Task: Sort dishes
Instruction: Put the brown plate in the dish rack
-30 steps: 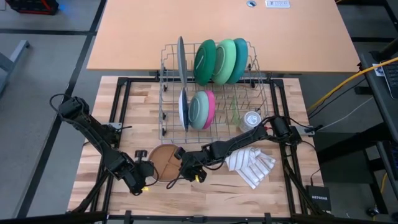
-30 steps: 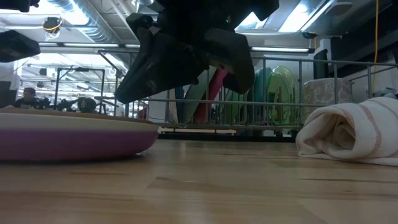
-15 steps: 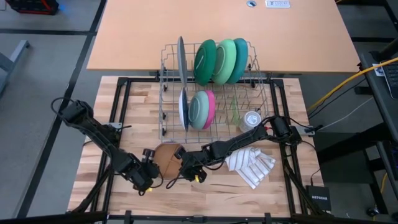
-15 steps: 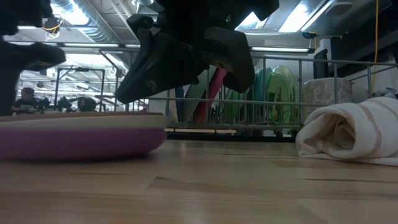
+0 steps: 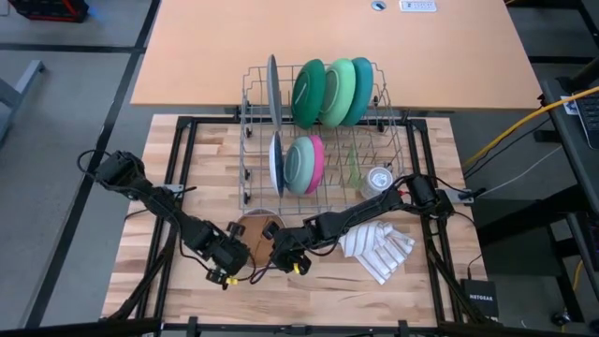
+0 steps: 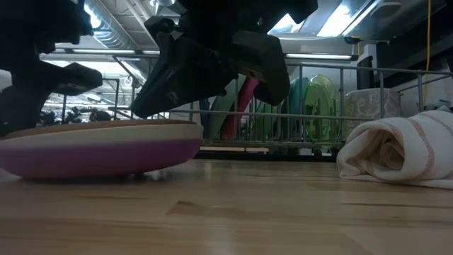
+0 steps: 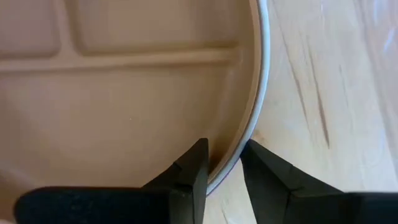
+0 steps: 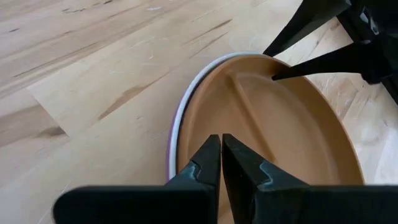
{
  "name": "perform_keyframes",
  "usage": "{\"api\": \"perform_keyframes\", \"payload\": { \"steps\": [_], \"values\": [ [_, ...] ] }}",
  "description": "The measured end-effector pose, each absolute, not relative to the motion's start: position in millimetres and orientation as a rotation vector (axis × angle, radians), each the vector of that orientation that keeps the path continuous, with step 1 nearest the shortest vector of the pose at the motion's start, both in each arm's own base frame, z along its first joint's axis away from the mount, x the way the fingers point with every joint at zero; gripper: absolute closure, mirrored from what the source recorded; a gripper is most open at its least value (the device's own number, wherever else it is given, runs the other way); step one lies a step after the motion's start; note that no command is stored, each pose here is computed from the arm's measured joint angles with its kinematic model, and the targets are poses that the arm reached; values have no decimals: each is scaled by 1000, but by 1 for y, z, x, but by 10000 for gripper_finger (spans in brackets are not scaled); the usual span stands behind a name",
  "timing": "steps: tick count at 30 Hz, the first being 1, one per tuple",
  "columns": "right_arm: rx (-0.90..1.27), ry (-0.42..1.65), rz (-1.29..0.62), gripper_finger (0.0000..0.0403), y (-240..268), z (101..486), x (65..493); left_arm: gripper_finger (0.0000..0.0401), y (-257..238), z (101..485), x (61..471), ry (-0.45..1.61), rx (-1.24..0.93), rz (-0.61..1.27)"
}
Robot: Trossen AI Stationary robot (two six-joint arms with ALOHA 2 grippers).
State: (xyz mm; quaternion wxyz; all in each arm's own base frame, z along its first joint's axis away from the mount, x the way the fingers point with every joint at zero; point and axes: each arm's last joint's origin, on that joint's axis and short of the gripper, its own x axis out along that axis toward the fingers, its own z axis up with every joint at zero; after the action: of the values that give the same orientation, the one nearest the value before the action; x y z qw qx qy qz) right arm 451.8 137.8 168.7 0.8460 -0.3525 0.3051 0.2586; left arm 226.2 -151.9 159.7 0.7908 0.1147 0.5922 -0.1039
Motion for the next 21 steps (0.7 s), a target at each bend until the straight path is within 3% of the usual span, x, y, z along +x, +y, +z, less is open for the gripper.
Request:
{"api": "perform_keyframes", "payload": {
  "steps": [9,21],
  "values": [
    [-744,643,545,381,138,169,452,389,-150,161,233,1253,212,-292],
    [-868,662,377,381,163,173,444,399,-160,178,231,1183,26,-253]
  ]
}}
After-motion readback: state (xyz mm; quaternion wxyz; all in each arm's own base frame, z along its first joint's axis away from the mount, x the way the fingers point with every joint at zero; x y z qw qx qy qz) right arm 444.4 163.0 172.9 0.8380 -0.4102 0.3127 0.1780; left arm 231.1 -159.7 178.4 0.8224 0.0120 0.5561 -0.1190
